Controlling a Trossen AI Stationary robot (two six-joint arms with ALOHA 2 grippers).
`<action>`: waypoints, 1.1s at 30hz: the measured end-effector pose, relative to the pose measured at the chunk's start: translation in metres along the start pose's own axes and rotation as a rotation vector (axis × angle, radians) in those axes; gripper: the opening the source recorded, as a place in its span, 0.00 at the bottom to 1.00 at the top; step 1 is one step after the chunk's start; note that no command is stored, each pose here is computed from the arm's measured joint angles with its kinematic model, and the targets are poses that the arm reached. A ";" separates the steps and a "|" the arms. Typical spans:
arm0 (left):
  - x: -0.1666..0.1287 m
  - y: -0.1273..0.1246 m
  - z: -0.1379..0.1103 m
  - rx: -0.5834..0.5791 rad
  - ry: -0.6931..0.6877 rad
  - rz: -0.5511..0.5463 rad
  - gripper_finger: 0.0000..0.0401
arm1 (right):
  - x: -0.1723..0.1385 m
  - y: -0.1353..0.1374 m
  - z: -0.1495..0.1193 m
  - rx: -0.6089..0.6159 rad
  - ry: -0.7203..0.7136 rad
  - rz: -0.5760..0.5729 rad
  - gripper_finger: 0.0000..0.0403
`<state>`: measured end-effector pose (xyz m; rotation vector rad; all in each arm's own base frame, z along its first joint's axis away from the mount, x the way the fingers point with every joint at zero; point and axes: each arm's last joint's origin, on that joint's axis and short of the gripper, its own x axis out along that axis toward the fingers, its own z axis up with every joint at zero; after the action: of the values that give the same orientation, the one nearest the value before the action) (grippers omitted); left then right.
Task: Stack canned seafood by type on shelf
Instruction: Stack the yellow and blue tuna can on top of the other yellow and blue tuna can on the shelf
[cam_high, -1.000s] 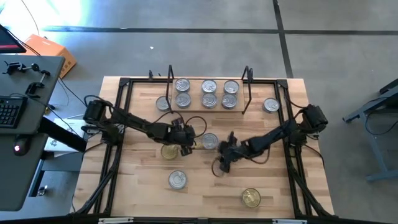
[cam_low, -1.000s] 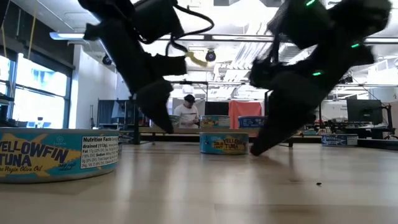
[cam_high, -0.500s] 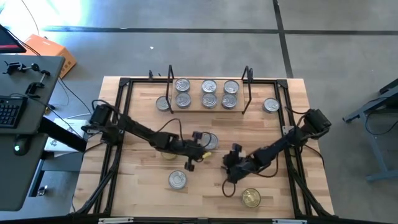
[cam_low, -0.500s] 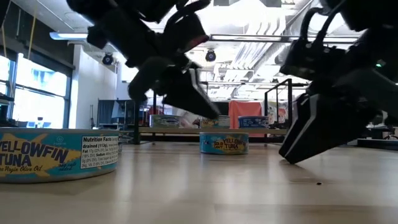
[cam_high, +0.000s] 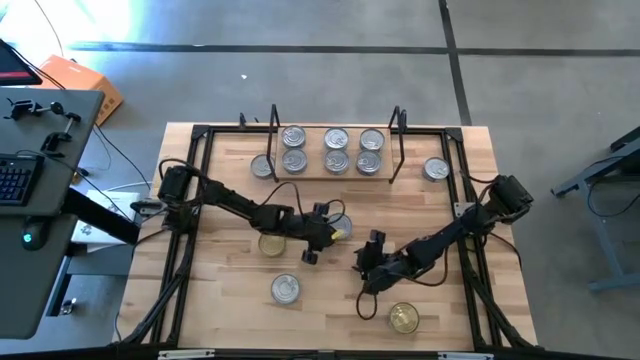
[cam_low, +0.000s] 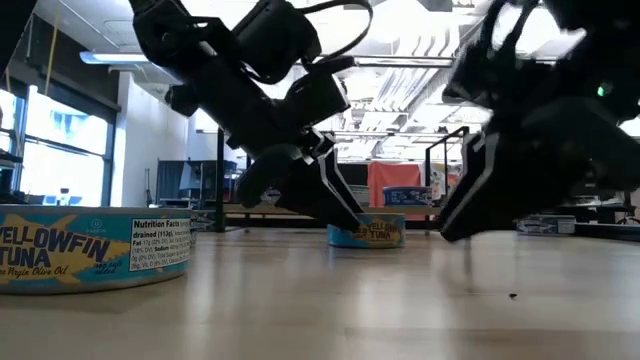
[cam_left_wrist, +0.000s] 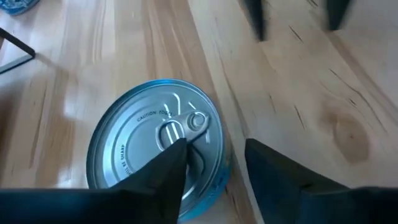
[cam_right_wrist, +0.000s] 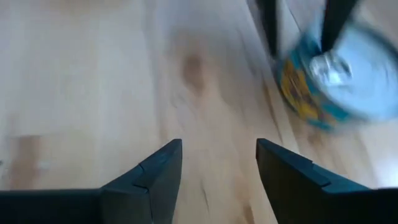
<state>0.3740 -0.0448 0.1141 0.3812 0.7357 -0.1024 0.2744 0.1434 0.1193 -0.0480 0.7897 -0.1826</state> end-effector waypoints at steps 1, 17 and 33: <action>0.000 0.000 0.000 0.000 0.001 0.000 0.35 | -0.001 0.002 0.004 -0.032 -0.014 -0.001 0.49; -0.006 0.005 0.018 -0.069 -0.088 -0.023 0.01 | -0.011 -0.003 0.058 -0.577 0.041 -0.167 0.54; -0.011 0.010 0.031 -0.128 -0.154 -0.014 0.00 | 0.013 -0.025 0.003 -0.385 -0.094 -0.286 0.69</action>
<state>0.3876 -0.0475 0.1459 0.2432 0.5895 -0.0964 0.2816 0.1164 0.1150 -0.5316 0.7126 -0.2942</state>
